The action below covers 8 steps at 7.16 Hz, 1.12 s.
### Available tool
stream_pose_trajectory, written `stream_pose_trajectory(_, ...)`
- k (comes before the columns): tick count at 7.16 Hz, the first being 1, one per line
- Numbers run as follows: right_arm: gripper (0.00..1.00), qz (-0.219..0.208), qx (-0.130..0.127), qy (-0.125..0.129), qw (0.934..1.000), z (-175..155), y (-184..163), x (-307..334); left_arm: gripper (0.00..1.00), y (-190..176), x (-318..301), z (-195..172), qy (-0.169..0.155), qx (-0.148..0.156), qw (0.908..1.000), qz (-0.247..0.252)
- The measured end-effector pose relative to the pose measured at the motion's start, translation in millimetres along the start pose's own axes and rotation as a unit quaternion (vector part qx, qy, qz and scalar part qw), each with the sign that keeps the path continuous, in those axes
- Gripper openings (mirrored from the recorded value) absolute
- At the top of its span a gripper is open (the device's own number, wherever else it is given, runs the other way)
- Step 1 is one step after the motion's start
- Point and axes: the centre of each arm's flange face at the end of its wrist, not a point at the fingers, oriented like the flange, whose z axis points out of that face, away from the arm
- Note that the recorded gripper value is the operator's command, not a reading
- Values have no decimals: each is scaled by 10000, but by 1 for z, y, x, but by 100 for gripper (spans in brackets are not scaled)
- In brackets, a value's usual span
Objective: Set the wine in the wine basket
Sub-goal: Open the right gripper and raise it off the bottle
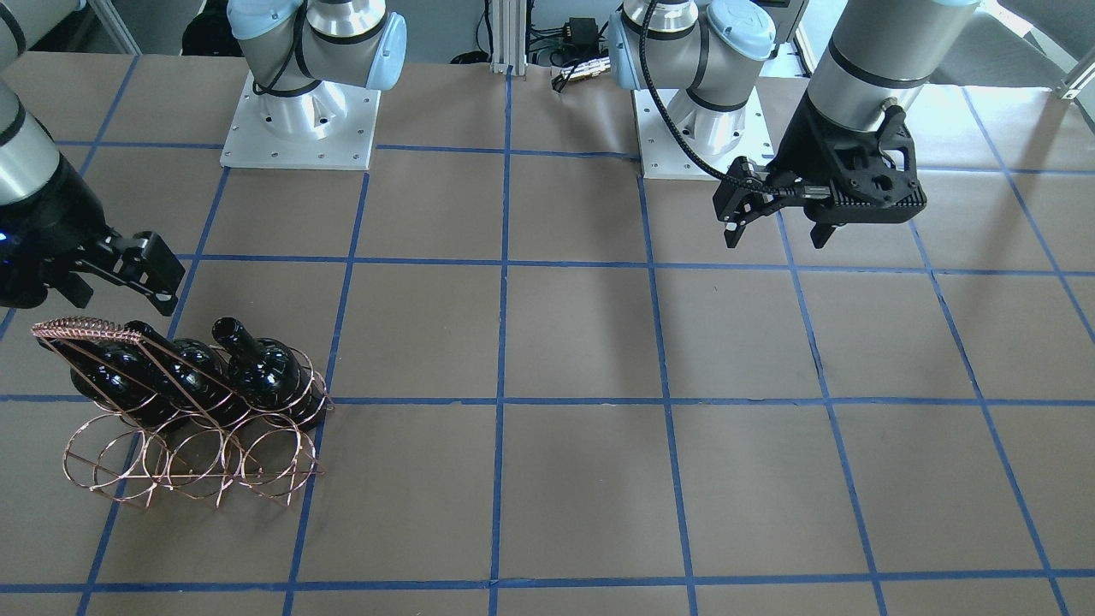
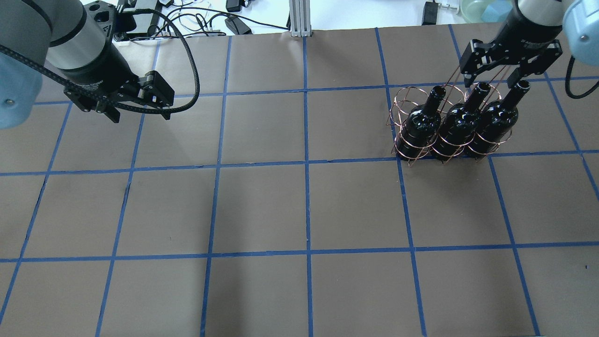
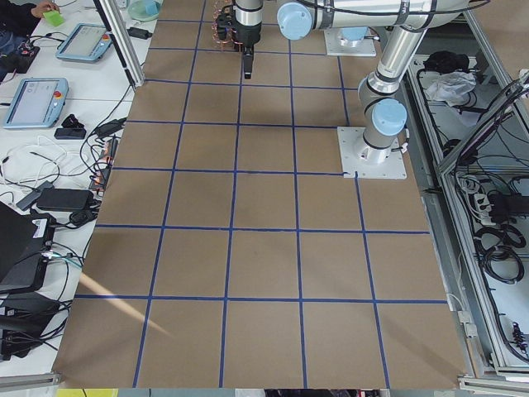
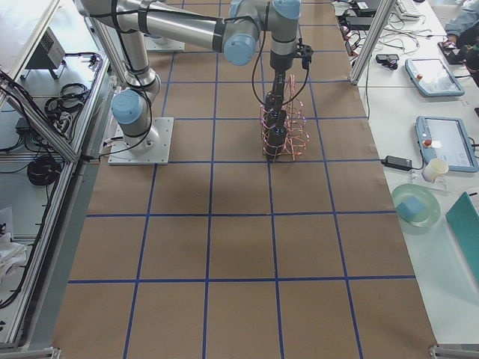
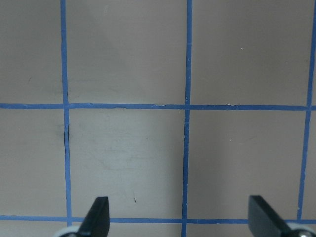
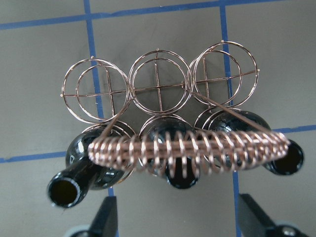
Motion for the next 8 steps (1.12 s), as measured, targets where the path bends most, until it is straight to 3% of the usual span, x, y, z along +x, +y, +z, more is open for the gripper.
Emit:
stream_pose_trajectory(4,100,-433,244,-119,9987,-95,80,-85,100,-1,-2,0,-7,10,10000,-26)
stream_pose_trajectory(6,100,-567,214,-273,9978,-104,94,-111,100,-2,-2,-1,-15,43,10000,-34)
stream_pose_trajectory(8,100,-587,82,-243,9979,-104,101,-112,100,-2,-2,-2,-21,60,10000,-28)
